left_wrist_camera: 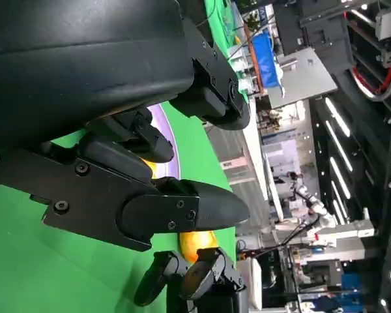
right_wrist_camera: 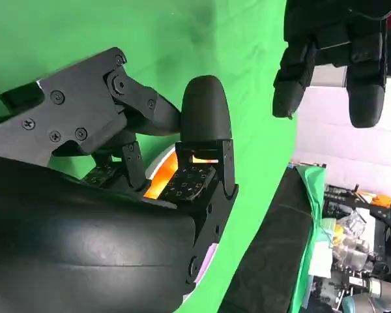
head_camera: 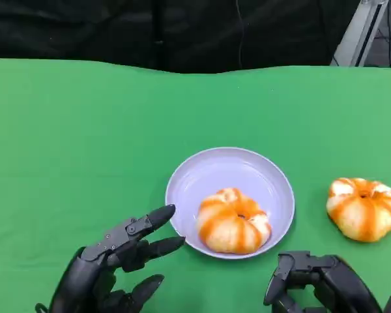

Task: Grasp the bread from the table and place it into the plate.

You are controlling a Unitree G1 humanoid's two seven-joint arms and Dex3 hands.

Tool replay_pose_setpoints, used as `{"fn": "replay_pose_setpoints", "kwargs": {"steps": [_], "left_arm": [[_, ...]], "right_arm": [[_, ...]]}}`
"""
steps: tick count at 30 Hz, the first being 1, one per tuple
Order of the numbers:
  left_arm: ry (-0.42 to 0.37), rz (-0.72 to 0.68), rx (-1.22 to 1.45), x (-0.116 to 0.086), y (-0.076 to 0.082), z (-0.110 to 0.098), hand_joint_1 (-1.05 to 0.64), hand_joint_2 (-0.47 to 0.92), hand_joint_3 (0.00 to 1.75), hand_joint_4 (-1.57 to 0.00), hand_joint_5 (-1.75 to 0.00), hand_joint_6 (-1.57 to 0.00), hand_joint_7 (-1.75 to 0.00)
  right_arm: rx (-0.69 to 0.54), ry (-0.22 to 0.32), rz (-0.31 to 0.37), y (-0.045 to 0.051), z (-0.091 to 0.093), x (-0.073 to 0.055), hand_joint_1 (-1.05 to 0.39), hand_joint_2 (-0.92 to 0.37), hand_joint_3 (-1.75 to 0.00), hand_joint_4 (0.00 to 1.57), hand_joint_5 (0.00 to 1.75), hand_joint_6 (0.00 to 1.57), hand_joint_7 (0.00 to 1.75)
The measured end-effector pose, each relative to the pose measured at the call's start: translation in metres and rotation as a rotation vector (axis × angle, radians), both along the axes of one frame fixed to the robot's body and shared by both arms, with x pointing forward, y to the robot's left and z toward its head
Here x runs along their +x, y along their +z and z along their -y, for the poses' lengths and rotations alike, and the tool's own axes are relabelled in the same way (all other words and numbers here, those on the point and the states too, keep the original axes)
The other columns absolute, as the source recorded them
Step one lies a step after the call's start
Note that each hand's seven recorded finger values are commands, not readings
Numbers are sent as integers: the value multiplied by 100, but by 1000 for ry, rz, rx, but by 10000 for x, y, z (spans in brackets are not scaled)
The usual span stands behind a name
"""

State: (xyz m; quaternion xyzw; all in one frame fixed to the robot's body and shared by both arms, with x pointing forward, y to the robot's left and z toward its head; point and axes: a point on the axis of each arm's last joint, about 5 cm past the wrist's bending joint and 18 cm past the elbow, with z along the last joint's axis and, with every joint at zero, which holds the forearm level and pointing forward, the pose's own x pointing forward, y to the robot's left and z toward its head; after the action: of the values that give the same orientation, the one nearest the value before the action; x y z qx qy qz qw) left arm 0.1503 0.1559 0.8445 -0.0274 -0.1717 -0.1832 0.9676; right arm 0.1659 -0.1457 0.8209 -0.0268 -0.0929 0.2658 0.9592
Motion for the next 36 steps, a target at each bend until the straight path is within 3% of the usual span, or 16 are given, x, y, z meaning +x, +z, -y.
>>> {"fn": "replay_pose_setpoints", "kwargs": {"steps": [6, 7, 8, 9, 11, 18, 19, 20, 22, 27, 31, 33, 34, 35, 36], "left_arm": [[-3, 1, 0, 0, 0, -1, -67, 92, 41, -78, -1, -52, -1], [-4, 1, 1, 0, 0, -1, -54, 92, 40, -81, -2, -59, -3], [-4, 1, 1, 0, 0, 0, -26, 92, 38, -88, -3, -74, -5], [-3, 0, 1, 4, -11, 3, -12, 92, 38, -91, -3, -82, -6], [3, -37, 6, 16, -81, 13, 0, 92, 37, -94, -3, -89, -7], [10, -73, 10, 26, -151, 40, 3, 92, 37, -95, -3, -92, -5], [12, -72, 10, 26, -152, 36, 2, 85, 51, -104, -3, -108, -6], [12, -71, 11, 30, -158, 36, 1, 75, 70, -108, -2, -115, -3], [7, -76, 18, 65, -174, 41, 0, 65, 89, -112, -1, -122, -1], [1, -79, 25, 89, -196, 45, 0, 63, 94, -115, -2, -124, -1], [-1, -73, 24, 98, -200, 45, -2, 58, 102, -134, -11, -137, -4], [-5, -73, 22, 99, -202, 44, -3, 58, 102, -134, -26, -142, -7], [-7, -73, 22, 99, -204, 44, -3, 58, 101, -124, -46, -143, -7], [-9, -74, 23, 98, -204, 44, -4, 61, 95, -108, -89, -143, -15], [-10, -74, 23, 98, -205, 45, -4, 63, 92, -101, -108, -137, -31]], "right_arm": [[4, -2, 0, 0, 2, 0, -9, -62, -96, 85, 144, 88, 117], [4, -3, 0, 0, 2, 0, -9, -62, -96, 85, 144, 87, 117], [4, -3, 0, 0, 2, 0, -9, -63, -96, 85, 144, 87, 117], [4, -3, -1, -1, 3, -1, -10, -63, -96, 85, 144, 87, 117], [4, -4, 0, 0, 2, -4, -10, -63, -96, 85, 144, 87, 117], [4, -5, 1, 1, 3, -9, -10, -63, -96, 85, 144, 87, 116], [4, -5, 1, 1, 3, -9, -11, -62, -96, 85, 144, 87, 117], [4, -6, 0, 0, 5, -10, -11, -62, -97, 85, 144, 87, 117], [4, -5, 1, 1, 5, -9, -11, -60, -99, 85, 144, 87, 117], [2, -6, 0, -1, 10, -12, -11, -60, -99, 85, 143, 87, 116], [1, -6, 3, 5, 14, -10, -10, -60, -99, 86, 143, 88, 116], [0, -6, 5, 8, 16, -9, -9, -61, -99, 86, 143, 88, 116], [0, -6, 5, 8, 17, -10, -9, -61, -99, 86, 143, 88, 116], [0, -6, 4, 7, 17, -12, -10, -61, -99, 85, 143, 88, 117], [0, -6, 3, 6, 17, -14, -10, -61, -99, 85, 143, 88, 117]]}}
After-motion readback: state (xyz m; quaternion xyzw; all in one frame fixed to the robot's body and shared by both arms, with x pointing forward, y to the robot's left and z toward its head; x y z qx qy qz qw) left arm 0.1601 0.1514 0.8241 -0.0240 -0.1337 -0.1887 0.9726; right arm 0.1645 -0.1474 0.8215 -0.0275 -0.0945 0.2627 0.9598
